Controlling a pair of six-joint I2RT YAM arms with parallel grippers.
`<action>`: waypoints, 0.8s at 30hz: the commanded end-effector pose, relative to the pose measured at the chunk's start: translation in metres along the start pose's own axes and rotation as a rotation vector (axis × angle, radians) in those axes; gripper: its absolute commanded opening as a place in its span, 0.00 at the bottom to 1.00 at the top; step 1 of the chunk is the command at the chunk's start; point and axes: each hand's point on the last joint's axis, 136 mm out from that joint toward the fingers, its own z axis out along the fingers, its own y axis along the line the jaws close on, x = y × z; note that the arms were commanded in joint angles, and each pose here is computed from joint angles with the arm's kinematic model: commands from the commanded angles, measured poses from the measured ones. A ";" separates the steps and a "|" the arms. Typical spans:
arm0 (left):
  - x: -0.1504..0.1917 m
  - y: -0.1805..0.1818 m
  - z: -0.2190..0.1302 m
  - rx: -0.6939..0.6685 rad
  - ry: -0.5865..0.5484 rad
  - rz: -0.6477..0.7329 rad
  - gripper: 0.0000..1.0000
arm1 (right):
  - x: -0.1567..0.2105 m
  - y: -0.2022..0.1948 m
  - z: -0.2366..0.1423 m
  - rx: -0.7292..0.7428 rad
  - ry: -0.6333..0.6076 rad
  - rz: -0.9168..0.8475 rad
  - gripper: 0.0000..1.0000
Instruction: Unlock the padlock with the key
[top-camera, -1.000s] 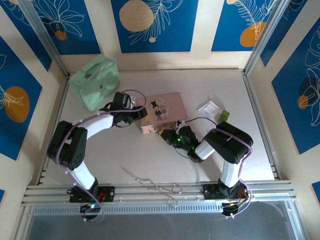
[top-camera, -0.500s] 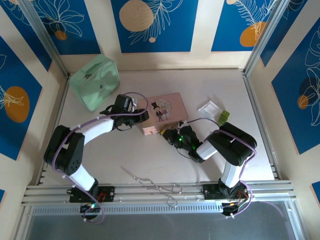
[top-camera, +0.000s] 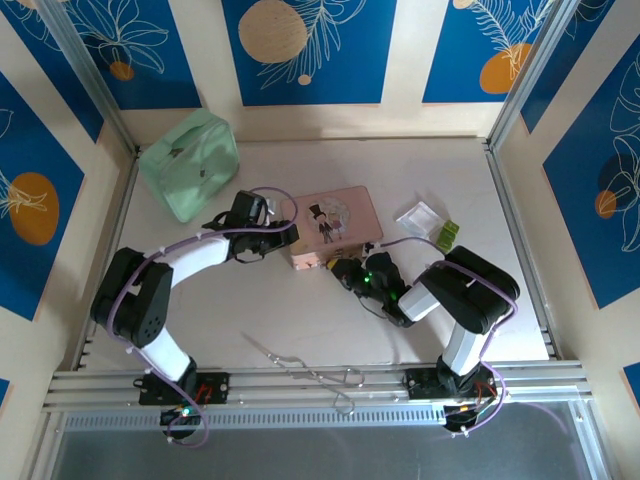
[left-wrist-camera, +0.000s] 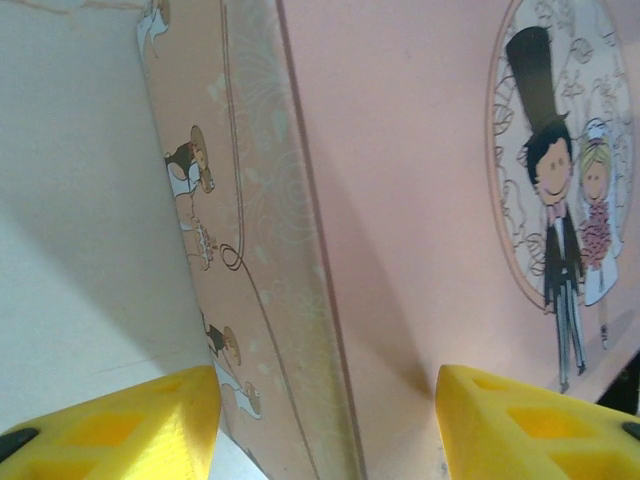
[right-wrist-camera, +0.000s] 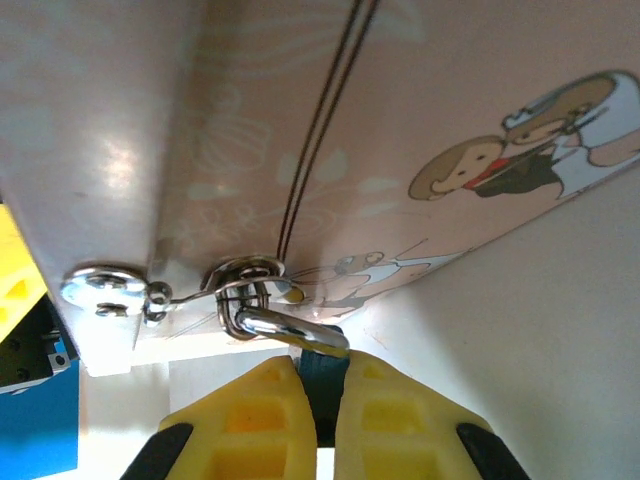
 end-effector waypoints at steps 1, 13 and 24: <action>0.006 0.004 0.006 -0.008 0.018 0.017 0.61 | -0.001 0.017 0.003 -0.040 0.012 -0.047 0.00; 0.006 0.010 0.006 -0.024 0.017 0.014 0.61 | -0.002 -0.025 -0.012 0.062 -0.035 -0.053 0.30; 0.006 0.015 0.006 -0.040 0.016 0.015 0.58 | -0.009 -0.017 -0.020 0.057 -0.062 -0.094 0.00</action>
